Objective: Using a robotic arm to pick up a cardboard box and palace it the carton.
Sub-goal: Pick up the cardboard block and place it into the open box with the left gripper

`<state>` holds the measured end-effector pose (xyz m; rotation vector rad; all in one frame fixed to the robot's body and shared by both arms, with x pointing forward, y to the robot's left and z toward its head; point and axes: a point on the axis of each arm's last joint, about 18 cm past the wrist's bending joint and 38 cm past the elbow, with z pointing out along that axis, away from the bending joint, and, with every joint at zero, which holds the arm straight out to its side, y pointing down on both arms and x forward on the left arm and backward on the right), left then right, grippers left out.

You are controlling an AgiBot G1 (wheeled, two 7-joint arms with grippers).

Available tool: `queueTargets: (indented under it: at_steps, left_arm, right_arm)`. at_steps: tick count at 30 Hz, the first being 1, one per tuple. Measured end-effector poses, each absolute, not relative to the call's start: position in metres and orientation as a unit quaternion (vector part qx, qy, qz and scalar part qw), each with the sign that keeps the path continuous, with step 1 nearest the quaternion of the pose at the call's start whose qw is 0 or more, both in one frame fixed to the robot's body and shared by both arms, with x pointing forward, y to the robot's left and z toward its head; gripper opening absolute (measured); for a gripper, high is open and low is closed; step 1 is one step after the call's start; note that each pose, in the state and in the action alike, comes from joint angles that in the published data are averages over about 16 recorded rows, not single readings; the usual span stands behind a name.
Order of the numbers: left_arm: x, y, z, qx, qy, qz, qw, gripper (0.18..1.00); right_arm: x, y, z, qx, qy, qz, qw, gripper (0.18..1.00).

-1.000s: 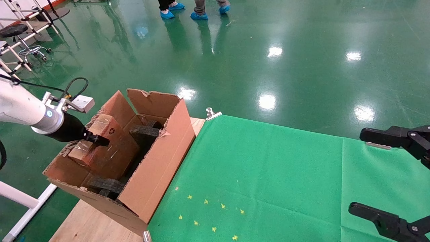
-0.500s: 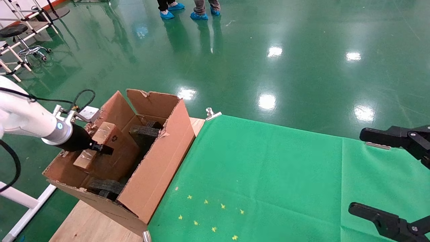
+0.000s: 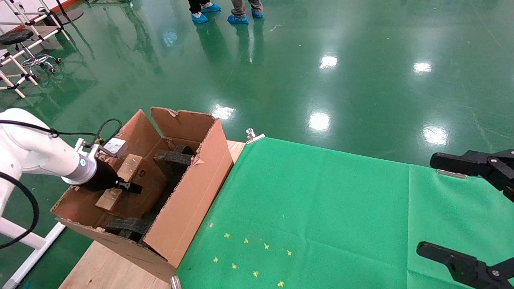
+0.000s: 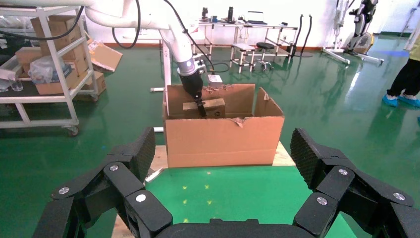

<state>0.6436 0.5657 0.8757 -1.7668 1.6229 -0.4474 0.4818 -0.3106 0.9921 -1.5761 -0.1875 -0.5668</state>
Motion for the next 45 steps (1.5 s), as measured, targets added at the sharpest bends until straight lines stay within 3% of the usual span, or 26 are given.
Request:
queueTargets:
  at_steps: [14, 26, 32, 45]
  left_arm:
    - [0.646, 0.562, 0.859, -0.686, 0.620, -0.177, 0.337, 0.250]
    - [0.646, 0.563, 0.862, -0.686, 0.619, -0.177, 0.340, 0.301]
    - [0.646, 0.565, 0.868, -0.685, 0.617, -0.177, 0.345, 0.376]
    - [0.649, 0.567, 0.891, -0.680, 0.610, -0.183, 0.362, 0.649]
  right_arm:
    - [0.482, -0.311, 0.992, -0.698, -0.083, -0.251, 0.666, 1.001]
    - [0.482, -0.311, 0.992, -0.698, -0.083, -0.251, 0.666, 1.001]
    - [0.482, -0.311, 0.992, -0.698, -0.083, -0.251, 0.666, 1.001]
    - [0.482, -0.311, 0.992, -0.698, -0.083, -0.251, 0.666, 1.001]
